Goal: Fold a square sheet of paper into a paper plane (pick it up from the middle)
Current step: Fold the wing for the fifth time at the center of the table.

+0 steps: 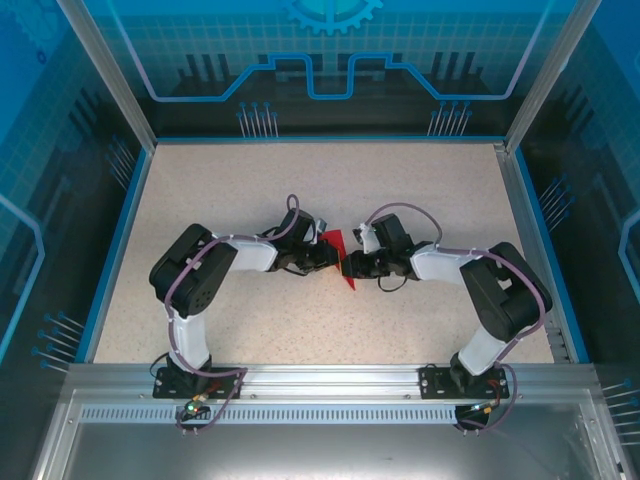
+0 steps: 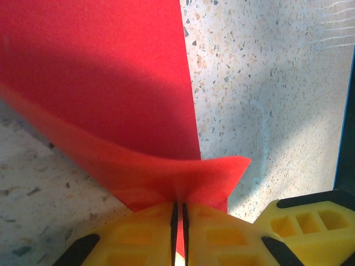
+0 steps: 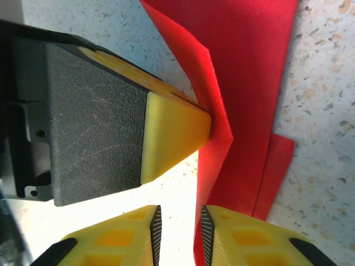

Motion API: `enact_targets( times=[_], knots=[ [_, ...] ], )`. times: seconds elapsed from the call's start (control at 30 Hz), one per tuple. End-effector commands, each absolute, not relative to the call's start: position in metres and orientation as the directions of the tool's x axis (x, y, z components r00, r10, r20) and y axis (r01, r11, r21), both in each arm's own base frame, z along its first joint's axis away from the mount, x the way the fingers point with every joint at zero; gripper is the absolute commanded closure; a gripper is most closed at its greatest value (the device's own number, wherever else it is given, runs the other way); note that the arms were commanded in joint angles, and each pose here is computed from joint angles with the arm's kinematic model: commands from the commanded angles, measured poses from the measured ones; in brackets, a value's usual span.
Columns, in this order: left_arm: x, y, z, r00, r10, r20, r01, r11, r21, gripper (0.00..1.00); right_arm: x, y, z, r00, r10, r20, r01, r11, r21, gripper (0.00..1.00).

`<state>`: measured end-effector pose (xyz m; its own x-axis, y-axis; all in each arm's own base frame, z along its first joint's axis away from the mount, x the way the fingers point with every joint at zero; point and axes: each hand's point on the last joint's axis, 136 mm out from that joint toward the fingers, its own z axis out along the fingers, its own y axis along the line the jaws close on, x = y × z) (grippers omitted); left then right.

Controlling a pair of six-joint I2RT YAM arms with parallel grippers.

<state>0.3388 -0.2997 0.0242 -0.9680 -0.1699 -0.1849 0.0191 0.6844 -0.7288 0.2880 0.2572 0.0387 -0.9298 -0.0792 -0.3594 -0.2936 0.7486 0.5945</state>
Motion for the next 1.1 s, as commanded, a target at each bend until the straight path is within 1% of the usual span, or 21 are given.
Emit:
enact_targets(
  times=[0.0, 0.23, 0.77, 0.93, 1.03, 1.07],
  knots=[
    [0.341, -0.299, 0.017, -0.969, -0.188, -0.157, -0.021, 0.700, -0.714, 0.84, 0.288, 0.249, 0.031, -0.918, -0.127, -0.377, -0.313, 0.814, 0.490, 0.72],
    [0.341, -0.299, 0.018, -0.970, -0.189, -0.156, -0.022, 0.701, -0.712, 0.84, 0.287, 0.250, 0.027, -0.910, -0.154, -0.386, -0.324, 0.845, 0.425, 0.69],
    [0.344, -0.299, 0.018, -0.968, -0.200, -0.150, -0.036, 0.706, -0.708, 0.85, 0.287, 0.263, 0.018, -0.902, -0.200, -0.383, -0.357, 0.844, 0.400, 0.70],
    [0.344, -0.299, 0.018, -0.968, -0.202, -0.148, -0.039, 0.705, -0.708, 0.85, 0.290, 0.260, 0.012, -0.894, -0.213, -0.394, -0.364, 0.858, 0.362, 0.72],
    [0.344, -0.299, 0.021, -0.967, -0.203, -0.151, -0.036, 0.703, -0.710, 0.85, 0.290, 0.258, 0.008, -0.884, -0.222, -0.411, -0.375, 0.862, 0.342, 0.76],
    [0.344, -0.299, 0.022, -0.967, -0.203, -0.154, -0.034, 0.702, -0.711, 0.85, 0.290, 0.257, 0.007, -0.882, -0.222, -0.415, -0.376, 0.863, 0.337, 0.79]
  ],
)
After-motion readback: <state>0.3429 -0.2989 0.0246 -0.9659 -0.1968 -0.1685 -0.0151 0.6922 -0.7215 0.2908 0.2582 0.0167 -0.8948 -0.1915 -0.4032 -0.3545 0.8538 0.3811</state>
